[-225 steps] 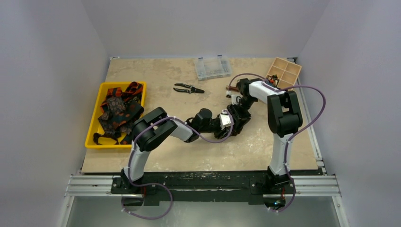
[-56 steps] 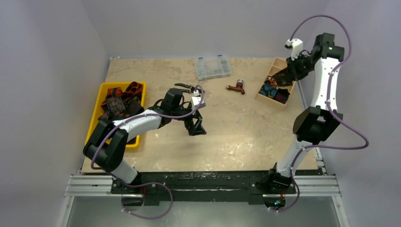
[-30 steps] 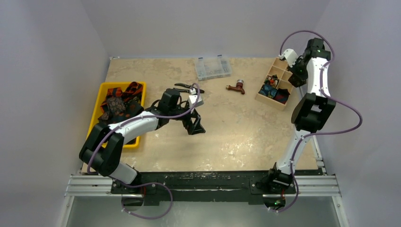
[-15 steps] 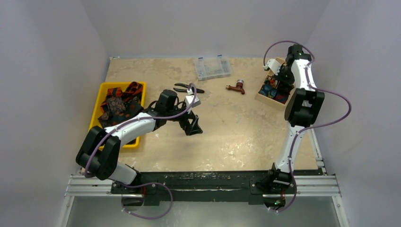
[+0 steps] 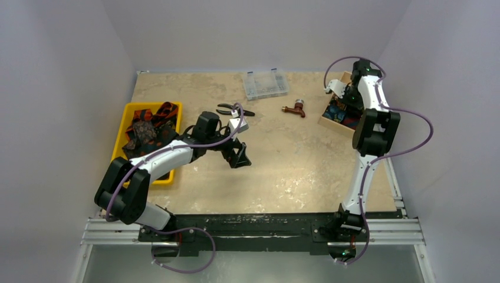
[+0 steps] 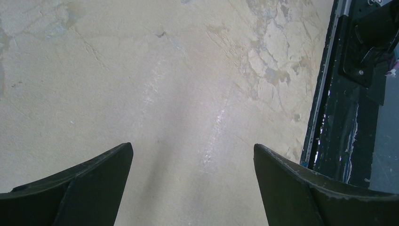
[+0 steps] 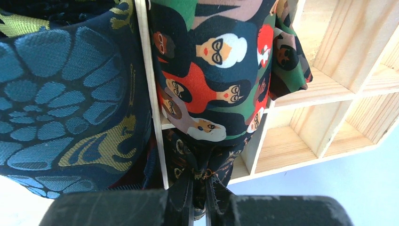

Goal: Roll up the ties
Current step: Place the tie in the storage box, then reset both arms

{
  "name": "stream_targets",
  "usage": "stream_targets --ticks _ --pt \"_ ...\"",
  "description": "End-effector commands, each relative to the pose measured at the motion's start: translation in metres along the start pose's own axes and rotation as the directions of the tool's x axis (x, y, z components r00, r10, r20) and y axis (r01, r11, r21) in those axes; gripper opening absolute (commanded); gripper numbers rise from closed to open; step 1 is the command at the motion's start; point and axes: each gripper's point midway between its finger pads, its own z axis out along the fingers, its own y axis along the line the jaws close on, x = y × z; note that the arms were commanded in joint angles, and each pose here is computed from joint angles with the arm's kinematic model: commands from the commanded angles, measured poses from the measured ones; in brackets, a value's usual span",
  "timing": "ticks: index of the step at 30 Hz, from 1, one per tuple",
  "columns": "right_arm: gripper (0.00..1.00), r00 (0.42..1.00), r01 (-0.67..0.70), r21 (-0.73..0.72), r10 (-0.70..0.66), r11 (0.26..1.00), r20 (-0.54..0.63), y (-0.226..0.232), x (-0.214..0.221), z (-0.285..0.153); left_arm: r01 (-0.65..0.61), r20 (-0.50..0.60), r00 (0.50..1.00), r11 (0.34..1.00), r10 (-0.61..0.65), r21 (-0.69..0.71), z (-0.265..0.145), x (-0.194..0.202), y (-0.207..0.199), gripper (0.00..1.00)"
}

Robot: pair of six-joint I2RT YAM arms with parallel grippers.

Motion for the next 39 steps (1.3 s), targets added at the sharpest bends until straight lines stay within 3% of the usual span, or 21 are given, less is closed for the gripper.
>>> stream_targets --ticks 1,4,9,16,29,33,36,39 --pt "0.01 1.0 -0.01 -0.071 0.009 0.997 -0.022 0.015 0.003 0.019 0.002 0.021 1.0 1.0 -0.001 -0.014 -0.009 -0.009 0.002 1.0" --pt "0.18 1.0 -0.027 -0.09 0.026 0.996 -0.004 0.02 0.0 0.019 0.004 0.023 1.0 1.0 -0.003 -0.015 -0.01 -0.009 0.004 1.0" --pt "0.37 0.998 -0.051 -0.049 0.053 0.997 0.025 0.012 -0.005 0.005 -0.001 0.026 1.0 1.0 0.001 -0.015 -0.01 -0.011 0.005 1.0" --pt "0.55 0.99 -0.118 0.075 0.111 0.99 0.087 -0.014 -0.005 -0.04 -0.02 0.03 0.999 1.0 0.021 -0.022 -0.01 -0.014 0.008 1.0" --pt "0.64 0.964 -0.18 0.224 0.127 0.958 0.232 -0.039 -0.016 -0.135 -0.017 0.042 0.999 0.997 0.021 -0.076 -0.013 -0.026 0.021 1.0" --pt "0.74 0.927 -0.267 0.292 0.162 0.918 0.337 -0.05 -0.022 -0.179 0.04 0.062 0.998 0.991 -0.033 -0.124 -0.023 -0.039 0.032 1.0" --pt "0.96 0.874 -0.372 0.335 0.205 0.866 0.439 -0.056 -0.028 -0.217 0.052 0.067 0.997 0.989 -0.043 -0.141 -0.037 -0.055 0.039 1.0" --pt "0.98 0.782 -0.496 0.303 0.267 0.814 0.563 -0.051 -0.035 -0.253 0.06 0.09 0.995 0.984 -0.045 -0.169 -0.059 -0.075 0.047 1.0"
